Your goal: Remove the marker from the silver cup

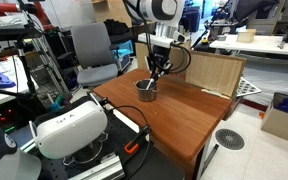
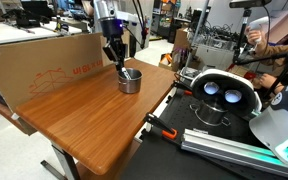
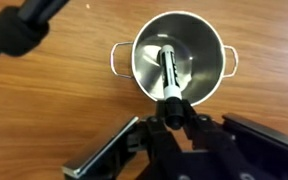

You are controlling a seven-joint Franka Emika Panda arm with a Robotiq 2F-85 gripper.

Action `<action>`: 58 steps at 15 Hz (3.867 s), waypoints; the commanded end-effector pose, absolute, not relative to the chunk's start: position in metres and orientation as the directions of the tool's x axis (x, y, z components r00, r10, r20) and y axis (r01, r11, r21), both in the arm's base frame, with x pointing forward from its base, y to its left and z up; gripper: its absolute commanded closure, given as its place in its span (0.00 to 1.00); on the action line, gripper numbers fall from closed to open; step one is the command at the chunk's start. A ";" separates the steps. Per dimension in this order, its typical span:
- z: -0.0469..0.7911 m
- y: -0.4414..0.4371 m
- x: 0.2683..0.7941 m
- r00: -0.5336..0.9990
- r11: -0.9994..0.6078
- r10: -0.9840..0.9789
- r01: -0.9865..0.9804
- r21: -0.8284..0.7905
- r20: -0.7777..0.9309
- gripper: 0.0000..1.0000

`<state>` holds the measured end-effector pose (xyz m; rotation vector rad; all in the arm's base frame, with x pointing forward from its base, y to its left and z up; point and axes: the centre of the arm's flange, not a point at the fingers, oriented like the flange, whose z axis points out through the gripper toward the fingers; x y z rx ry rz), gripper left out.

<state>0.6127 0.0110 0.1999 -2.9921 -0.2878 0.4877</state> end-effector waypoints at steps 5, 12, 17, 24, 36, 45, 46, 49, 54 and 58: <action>0.225 0.007 0.583 0.927 -0.976 0.214 0.189 -0.109 -0.308 0.95; 0.291 -0.023 0.571 0.951 -0.986 0.164 0.146 -0.085 -0.264 0.95; 0.341 -0.066 0.579 0.954 -0.994 0.102 0.084 -0.074 -0.281 0.95; 0.338 -0.113 0.604 0.878 -0.993 0.076 0.023 -0.116 -0.472 0.95; 0.255 -0.136 0.645 0.798 -0.993 0.057 -0.018 -0.118 -0.600 0.95; 0.203 -0.152 0.667 0.751 -0.992 -0.002 -0.083 -0.091 -0.660 0.95; 0.197 -0.155 0.669 0.740 -0.992 -0.008 -0.091 -0.089 -0.672 0.95; 0.181 -0.159 0.674 0.711 -0.991 -0.022 -0.108 -0.079 -0.703 0.95; 0.160 -0.158 0.679 0.679 -0.991 -0.039 -0.120 -0.059 -0.733 0.95; 0.151 -0.157 0.683 0.669 -0.990 -0.057 -0.131 -0.043 -0.741 0.95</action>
